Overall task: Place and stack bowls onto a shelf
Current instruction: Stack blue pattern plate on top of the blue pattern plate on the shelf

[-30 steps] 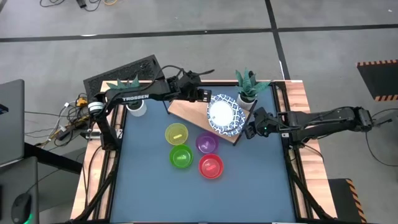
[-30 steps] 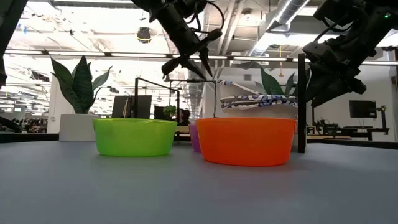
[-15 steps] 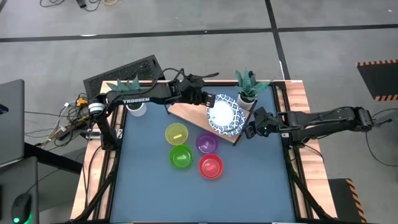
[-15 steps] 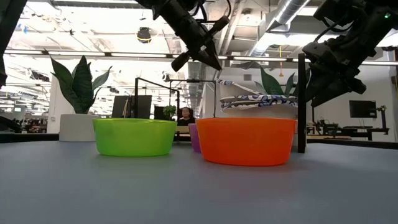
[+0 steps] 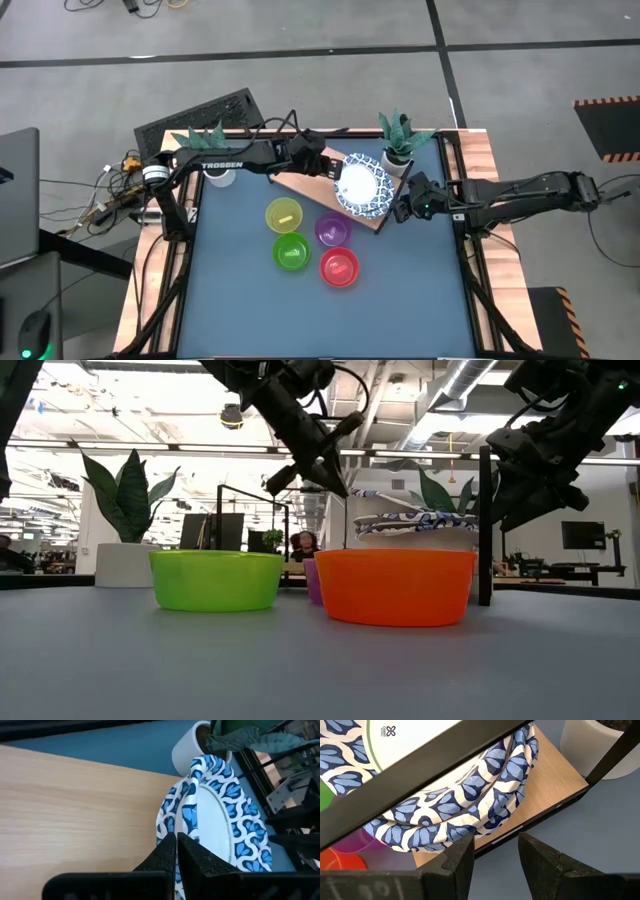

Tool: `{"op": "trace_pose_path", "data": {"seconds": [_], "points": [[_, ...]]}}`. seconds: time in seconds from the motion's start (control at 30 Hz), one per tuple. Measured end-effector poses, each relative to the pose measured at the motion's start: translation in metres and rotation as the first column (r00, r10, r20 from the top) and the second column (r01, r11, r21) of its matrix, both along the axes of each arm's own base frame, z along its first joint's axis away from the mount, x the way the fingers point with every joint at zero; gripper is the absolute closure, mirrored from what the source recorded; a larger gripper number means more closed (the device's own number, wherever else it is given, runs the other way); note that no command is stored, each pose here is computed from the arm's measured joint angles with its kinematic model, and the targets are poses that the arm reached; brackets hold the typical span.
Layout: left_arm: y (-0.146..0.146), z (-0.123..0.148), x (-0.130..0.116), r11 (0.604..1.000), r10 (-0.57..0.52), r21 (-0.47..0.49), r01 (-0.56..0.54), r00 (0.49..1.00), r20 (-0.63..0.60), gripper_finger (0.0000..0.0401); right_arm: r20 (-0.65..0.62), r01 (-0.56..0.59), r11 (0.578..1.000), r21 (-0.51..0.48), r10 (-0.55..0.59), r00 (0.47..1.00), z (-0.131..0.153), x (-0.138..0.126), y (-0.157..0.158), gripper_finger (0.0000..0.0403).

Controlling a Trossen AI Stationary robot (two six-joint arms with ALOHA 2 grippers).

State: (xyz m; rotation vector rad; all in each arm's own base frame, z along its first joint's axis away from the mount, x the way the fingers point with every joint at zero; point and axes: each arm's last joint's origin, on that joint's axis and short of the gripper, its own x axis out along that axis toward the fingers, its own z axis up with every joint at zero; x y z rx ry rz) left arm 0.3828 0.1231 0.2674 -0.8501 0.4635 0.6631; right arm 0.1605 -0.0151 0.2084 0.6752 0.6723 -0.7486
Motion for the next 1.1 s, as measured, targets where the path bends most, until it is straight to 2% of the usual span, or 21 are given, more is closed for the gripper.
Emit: {"op": "trace_pose_path", "data": {"seconds": [0.1, 0.27, 0.37, 0.5, 0.67, 0.77, 0.83, 1.0, 1.1], "points": [[0.000, 0.000, 0.000, 1.000, 0.005, 0.027, -0.004, 1.000, -0.016, 0.0401, 0.000, 0.000, 1.000, 0.000, 0.000, 1.000, 0.000, 0.000, 0.000, 0.0225], [0.001, -0.004, 0.001, 1.000, -0.023, 0.011, 0.023, 1.000, -0.020, 0.0401, 0.000, 0.000, 1.000, 0.000, 0.000, 1.000, 0.000, 0.000, 0.000, 0.0225], [0.001, -0.008, 0.000, 0.999, 0.022, 0.039, -0.020, 0.998, -0.057, 0.0401, 0.001, 0.000, 1.000, 0.001, 0.000, 1.000, 0.000, 0.000, 0.000, 0.0225], [0.002, 0.012, -0.002, 0.991, 0.079, 0.104, -0.083, 0.996, 0.041, 0.0401, -0.001, 0.000, 1.000, 0.001, 0.000, 1.000, 0.000, 0.000, 0.000, 0.0225], [0.002, 0.023, 0.000, 0.987, 0.063, 0.138, -0.079, 0.991, 0.116, 0.0401, -0.003, 0.000, 1.000, 0.001, 0.000, 1.000, 0.000, 0.000, 0.000, 0.0225], [0.000, 0.025, 0.004, 0.988, 0.002, 0.151, -0.025, 0.988, 0.153, 0.0401, -0.003, -0.001, 1.000, 0.000, 0.001, 1.000, 0.000, 0.000, 0.000, 0.0225], [-0.003, 0.023, 0.009, 0.988, -0.032, 0.152, 0.006, 0.986, 0.163, 0.0401, -0.003, -0.001, 1.000, 0.000, 0.001, 1.000, 0.000, 0.000, 0.000, 0.0225], [-0.005, -0.003, 0.016, 0.995, -0.030, 0.100, 0.022, 0.997, 0.076, 0.0401, -0.008, -0.010, 1.000, -0.007, 0.010, 1.000, 0.000, 0.000, 0.000, 0.0225], [-0.006, -0.009, 0.019, 0.995, -0.042, 0.090, 0.037, 0.997, 0.059, 0.0401, -0.013, -0.008, 1.000, -0.009, 0.008, 1.000, 0.000, -0.001, -0.001, 0.0225]]}}
